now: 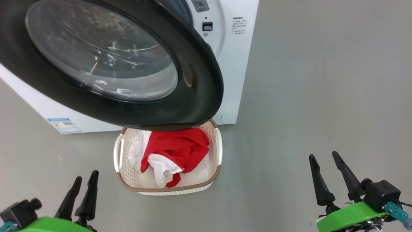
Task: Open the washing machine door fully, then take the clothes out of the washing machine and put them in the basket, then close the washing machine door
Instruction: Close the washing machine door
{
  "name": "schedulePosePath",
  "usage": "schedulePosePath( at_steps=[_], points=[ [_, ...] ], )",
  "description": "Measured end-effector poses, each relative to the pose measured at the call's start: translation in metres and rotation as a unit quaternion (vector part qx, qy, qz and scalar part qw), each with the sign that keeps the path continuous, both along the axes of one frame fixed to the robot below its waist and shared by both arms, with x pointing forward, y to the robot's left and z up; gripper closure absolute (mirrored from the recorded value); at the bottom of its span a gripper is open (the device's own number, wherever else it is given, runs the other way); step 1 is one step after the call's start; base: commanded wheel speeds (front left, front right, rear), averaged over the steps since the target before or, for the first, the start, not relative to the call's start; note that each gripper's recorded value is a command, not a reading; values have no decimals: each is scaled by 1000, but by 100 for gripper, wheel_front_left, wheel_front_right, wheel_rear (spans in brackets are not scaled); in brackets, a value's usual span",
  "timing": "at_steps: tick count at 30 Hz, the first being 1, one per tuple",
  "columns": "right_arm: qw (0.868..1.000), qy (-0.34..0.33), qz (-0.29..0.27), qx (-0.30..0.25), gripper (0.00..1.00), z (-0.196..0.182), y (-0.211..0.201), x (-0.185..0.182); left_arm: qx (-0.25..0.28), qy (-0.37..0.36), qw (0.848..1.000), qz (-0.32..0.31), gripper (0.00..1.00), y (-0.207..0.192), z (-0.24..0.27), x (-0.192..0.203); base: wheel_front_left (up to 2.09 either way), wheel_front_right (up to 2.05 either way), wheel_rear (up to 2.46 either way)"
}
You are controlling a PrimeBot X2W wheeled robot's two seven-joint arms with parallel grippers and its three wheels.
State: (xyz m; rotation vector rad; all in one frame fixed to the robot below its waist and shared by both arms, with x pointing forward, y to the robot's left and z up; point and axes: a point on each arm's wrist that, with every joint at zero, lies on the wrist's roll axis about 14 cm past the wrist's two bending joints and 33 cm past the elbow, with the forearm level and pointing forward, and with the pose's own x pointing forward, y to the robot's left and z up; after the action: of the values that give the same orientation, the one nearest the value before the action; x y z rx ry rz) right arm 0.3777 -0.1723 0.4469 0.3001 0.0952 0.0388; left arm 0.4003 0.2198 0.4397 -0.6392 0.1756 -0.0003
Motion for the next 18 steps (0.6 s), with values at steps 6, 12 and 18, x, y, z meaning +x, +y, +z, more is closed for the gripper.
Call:
schedulePosePath(
  at_steps=[6, 12, 18],
  points=[
    [1000, -3, -13, -1, 0, 3, -8, -3, 39, 6, 999, -7, 0, -7, -10, -6, 0, 0, 0],
    [1000, -5, -23, -1, 0, 4, -14, -5, 102, 1, 995, -16, 0, -9, -13, -8, 0, 0, 0],
    [1000, -6, -28, -1, 0, 4, -17, -5, 150, -20, 988, -9, 0, -7, -3, -7, 0, 0, 0]
  ],
)
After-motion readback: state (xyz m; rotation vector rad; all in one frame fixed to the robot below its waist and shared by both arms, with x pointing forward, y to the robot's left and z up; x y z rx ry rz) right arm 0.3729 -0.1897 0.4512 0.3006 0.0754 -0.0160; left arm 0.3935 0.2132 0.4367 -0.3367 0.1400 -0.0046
